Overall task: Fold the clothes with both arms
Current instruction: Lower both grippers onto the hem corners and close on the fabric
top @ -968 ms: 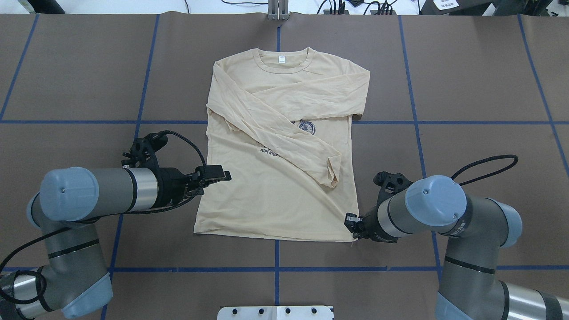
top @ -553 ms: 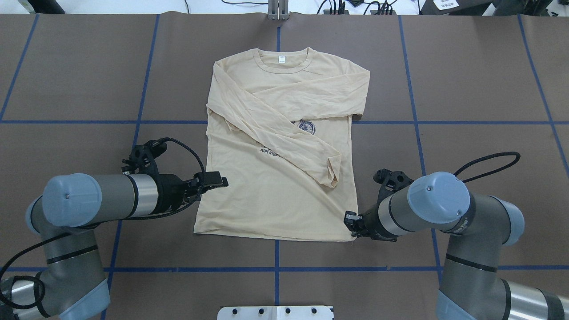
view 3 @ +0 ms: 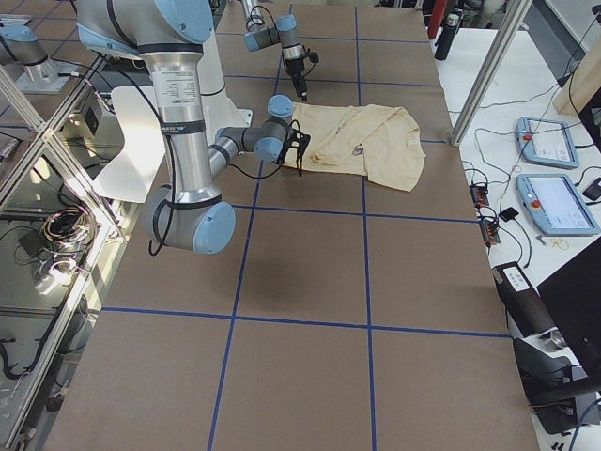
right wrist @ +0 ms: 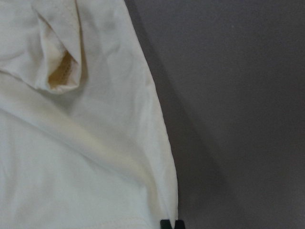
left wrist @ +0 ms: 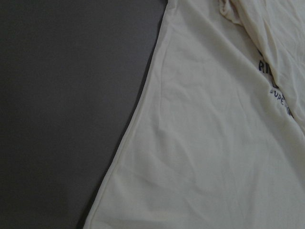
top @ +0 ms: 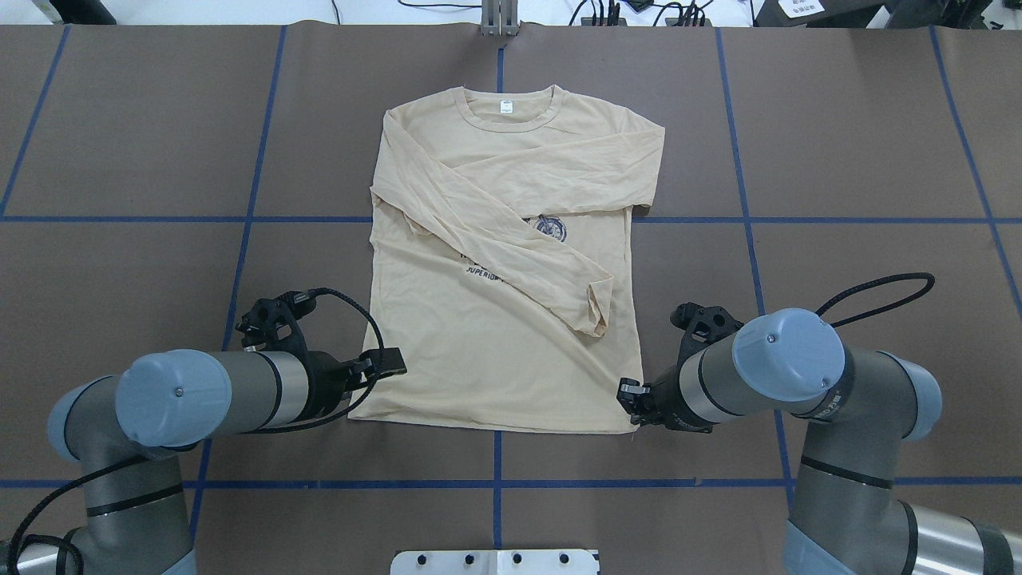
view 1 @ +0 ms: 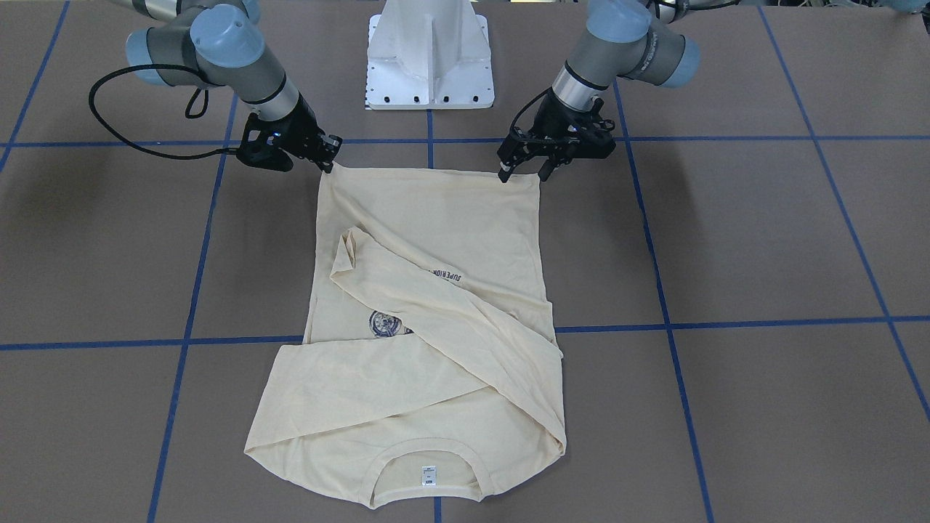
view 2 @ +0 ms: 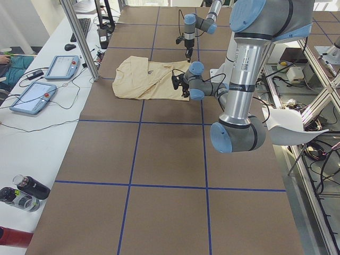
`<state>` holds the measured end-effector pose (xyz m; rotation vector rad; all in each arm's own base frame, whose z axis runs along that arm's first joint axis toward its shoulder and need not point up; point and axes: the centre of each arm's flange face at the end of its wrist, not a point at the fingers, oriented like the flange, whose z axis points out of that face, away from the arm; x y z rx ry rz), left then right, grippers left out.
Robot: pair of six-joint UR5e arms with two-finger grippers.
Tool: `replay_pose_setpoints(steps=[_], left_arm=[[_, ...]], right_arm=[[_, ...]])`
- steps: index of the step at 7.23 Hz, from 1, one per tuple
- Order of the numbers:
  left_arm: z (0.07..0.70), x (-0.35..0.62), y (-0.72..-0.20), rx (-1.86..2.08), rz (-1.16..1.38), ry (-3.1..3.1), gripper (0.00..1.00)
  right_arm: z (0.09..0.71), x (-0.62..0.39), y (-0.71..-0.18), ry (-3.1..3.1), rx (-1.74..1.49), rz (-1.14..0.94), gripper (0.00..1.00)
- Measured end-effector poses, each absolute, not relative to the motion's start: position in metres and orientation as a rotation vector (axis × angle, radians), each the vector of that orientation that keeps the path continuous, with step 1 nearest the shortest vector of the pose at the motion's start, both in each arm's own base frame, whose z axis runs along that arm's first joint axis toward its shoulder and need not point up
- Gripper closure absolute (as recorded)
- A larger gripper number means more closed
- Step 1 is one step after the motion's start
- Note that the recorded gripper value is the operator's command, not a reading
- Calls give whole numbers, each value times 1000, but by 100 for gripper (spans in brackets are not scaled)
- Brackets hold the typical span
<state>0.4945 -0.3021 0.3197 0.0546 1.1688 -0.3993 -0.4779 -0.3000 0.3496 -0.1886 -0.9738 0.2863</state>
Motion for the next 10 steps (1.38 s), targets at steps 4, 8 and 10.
replay_pose_setpoints(steps=[4,8,10], left_arm=[[331,507,-284,51,-378,1098,2],[337,518,-275,41,-359,1052,8],[336,521,-272,37,-353,1048,22]], right_arm=[[343,-472,-303,-989,-191,286,100],[338,-462,-309,-1003,-205,290,100],[337,-462,-310,-1005,-205,290,100]])
